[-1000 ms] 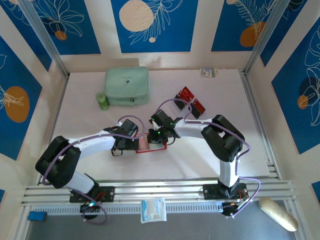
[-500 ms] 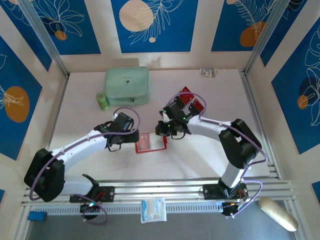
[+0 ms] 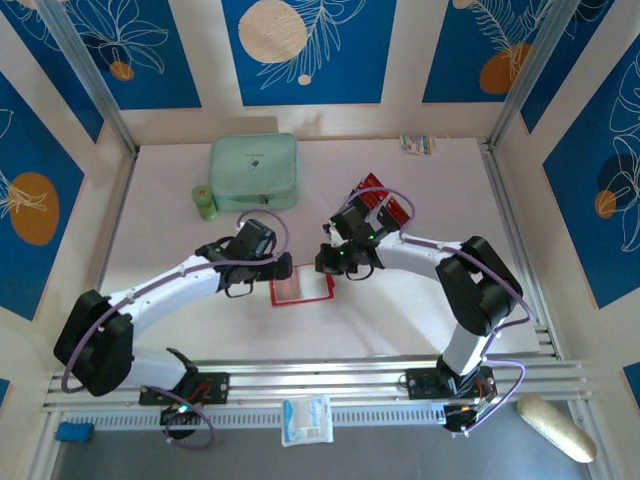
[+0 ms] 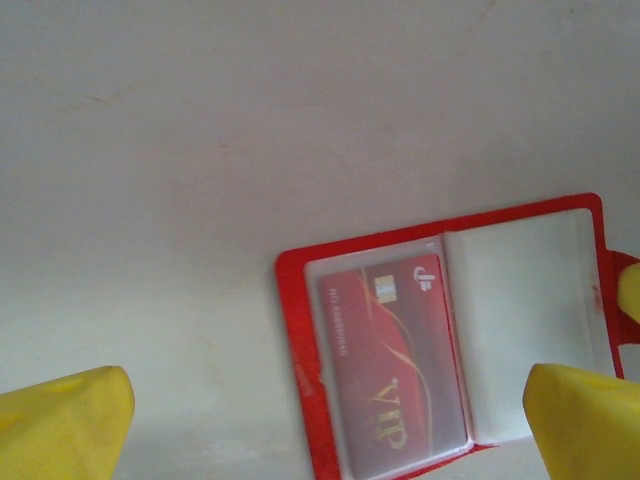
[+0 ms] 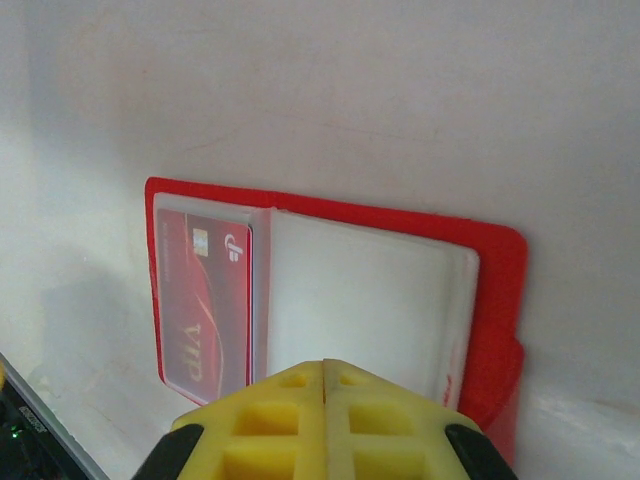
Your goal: Put the credit cards into the card holder
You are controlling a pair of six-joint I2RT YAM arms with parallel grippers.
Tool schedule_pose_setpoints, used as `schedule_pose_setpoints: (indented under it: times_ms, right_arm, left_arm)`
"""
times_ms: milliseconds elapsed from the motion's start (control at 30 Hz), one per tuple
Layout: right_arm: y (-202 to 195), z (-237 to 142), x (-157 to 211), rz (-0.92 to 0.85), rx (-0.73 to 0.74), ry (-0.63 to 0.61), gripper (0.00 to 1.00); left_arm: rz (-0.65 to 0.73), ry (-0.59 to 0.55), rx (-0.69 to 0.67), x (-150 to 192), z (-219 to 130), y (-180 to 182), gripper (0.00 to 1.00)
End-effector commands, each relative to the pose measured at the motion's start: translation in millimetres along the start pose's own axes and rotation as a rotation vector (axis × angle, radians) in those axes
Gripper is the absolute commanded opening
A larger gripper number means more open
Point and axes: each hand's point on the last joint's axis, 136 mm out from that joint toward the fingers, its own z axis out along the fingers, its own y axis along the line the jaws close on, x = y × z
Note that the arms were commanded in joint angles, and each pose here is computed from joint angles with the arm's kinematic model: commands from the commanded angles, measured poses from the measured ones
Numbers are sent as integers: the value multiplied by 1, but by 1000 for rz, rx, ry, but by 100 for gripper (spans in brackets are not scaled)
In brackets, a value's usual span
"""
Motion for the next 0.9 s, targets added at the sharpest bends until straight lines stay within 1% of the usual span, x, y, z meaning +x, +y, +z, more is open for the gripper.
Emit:
schedule_pose_setpoints:
  times_ms: [0, 133, 300, 500, 867]
  right_arm:
    - [6, 10, 3, 2, -10, 29, 6]
    - [-6, 18, 5, 0, 31, 37, 6]
    - [-22, 18, 3, 6, 71, 27, 6]
    - [-35, 16, 2, 15, 88, 27, 6]
    - [-45, 20, 1, 19, 100, 44, 5]
  left_arm:
    - [3, 8, 36, -1, 3, -19, 100]
    - [20, 20, 28, 6, 11, -25, 100]
    - [27, 33, 19, 11, 19, -26, 100]
    - [39, 47, 5, 16, 26, -26, 100]
    - [47, 65, -8, 23, 35, -25, 100]
